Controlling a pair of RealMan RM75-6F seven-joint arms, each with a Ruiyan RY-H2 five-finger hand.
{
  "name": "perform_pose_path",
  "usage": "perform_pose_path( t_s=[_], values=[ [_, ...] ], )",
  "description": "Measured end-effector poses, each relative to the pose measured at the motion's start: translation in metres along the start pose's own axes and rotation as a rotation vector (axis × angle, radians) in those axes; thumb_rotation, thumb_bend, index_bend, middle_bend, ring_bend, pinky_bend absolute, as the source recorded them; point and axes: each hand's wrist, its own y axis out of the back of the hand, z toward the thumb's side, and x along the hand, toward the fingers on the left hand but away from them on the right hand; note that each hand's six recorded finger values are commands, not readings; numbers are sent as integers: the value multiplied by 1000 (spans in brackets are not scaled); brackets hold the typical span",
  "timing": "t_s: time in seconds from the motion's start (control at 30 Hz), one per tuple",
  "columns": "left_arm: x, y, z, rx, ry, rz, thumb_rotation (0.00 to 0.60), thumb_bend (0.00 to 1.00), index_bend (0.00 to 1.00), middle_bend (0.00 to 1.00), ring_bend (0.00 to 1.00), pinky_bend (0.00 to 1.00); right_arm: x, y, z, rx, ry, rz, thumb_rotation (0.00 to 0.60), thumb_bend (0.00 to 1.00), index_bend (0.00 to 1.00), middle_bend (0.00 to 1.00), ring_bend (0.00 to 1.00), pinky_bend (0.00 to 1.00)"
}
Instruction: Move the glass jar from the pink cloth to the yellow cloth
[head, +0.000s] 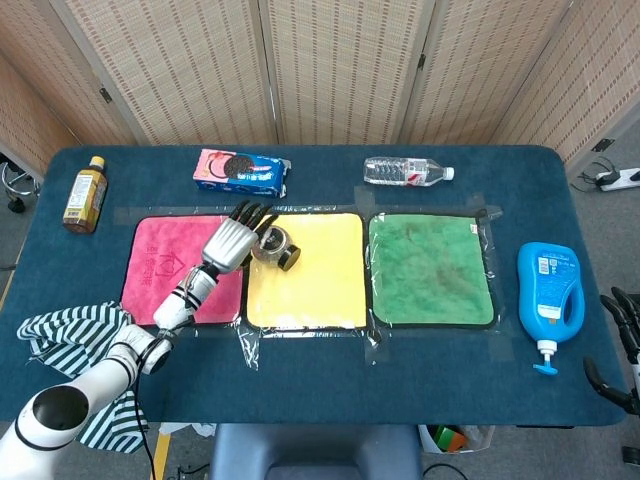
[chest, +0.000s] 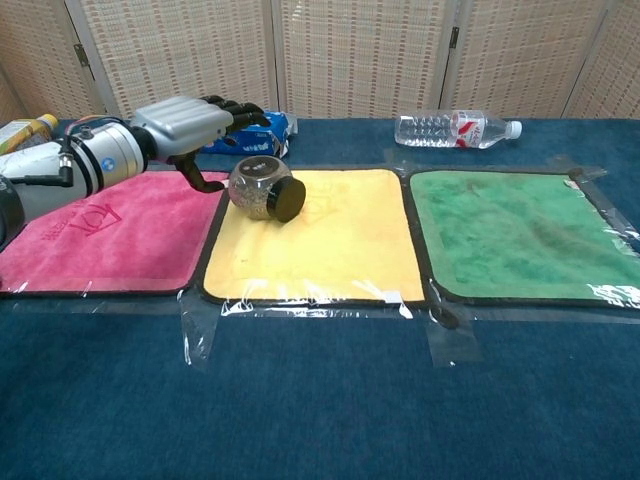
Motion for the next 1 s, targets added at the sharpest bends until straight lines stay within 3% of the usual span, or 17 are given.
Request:
perform_pose_path(
  t_s=[0.23,0.53,1.0],
  values=[
    [0,-9,-17,19,96,-35,600,348,42,43,57,78,2,1,1,4,-1,-3,600,452,0,49,72,0],
    [16,-9,-10,23,124,-49,600,348,54,50,58,81,3,3,4,9,-3,-9,600,451,0,49,70,0],
    [29,-1,25,-16,55,-32,600,347,60,52,58,77,7,6,-1,8,-20,-19,600,452,0,49,70,0]
  ],
)
